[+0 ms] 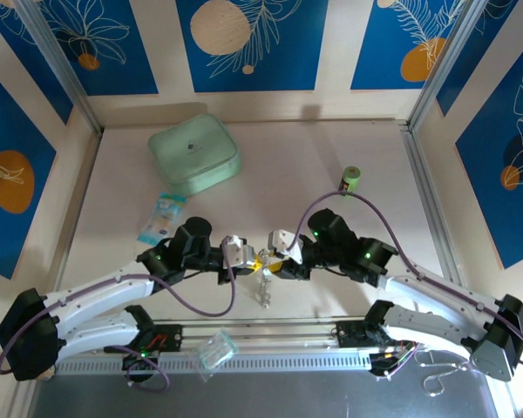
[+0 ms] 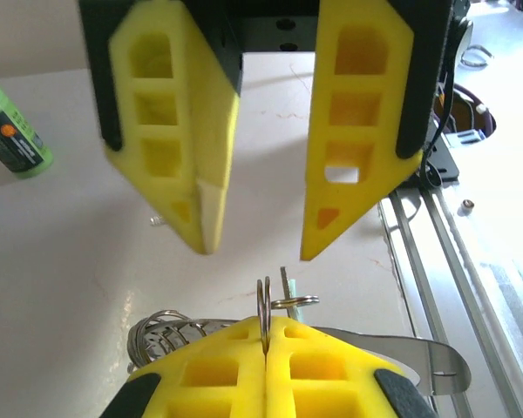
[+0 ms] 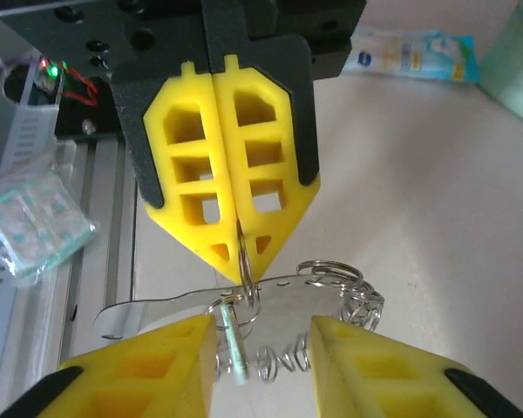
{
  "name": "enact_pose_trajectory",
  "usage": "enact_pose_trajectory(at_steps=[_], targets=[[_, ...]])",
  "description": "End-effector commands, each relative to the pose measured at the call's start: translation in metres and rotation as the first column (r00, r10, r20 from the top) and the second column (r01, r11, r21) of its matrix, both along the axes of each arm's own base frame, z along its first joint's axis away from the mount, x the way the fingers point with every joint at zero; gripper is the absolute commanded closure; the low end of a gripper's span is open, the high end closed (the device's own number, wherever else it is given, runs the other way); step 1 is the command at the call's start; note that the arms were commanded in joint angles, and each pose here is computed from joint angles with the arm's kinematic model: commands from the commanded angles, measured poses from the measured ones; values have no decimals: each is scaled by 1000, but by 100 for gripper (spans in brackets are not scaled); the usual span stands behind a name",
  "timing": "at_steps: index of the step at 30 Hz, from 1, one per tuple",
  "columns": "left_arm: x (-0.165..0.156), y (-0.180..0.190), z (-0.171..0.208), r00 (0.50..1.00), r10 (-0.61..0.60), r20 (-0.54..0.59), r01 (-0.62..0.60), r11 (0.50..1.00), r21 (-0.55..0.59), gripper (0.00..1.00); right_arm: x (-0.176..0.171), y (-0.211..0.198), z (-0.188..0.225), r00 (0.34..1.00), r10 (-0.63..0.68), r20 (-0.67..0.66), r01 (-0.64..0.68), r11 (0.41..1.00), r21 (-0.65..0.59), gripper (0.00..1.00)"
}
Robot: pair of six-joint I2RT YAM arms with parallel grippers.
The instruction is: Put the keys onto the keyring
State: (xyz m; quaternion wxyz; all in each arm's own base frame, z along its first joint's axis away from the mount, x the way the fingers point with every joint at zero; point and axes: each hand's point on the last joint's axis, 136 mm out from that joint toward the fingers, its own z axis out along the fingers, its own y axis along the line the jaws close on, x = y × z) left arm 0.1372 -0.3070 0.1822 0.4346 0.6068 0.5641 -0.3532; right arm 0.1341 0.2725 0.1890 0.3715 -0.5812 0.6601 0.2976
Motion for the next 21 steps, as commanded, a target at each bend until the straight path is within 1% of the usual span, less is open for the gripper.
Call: enact_pose_trajectory(at_steps=[1, 5, 12, 18, 21], targets=[[-5, -4, 22, 1000, -12, 14, 13, 992, -129, 100, -10, 6, 6, 997, 6, -75, 2, 994, 113, 62], [-6, -4, 22, 1000, -8, 7, 9, 988, -156, 100, -11, 4, -8, 993, -15, -121, 29, 993, 115, 60], [-8, -4, 23, 1000, -13, 2, 13, 986, -166, 100, -8, 5, -18, 992, -28, -120, 40, 994, 101, 61], [-10, -3, 22, 1000, -27, 4, 28, 986, -163, 100, -9, 4, -1, 997, -14, -72, 25, 989, 145, 61], [-12, -4, 22, 999, -41, 16, 43, 986, -163, 100, -16, 1, 11, 999, 18, -41, -10, 986, 169, 62]])
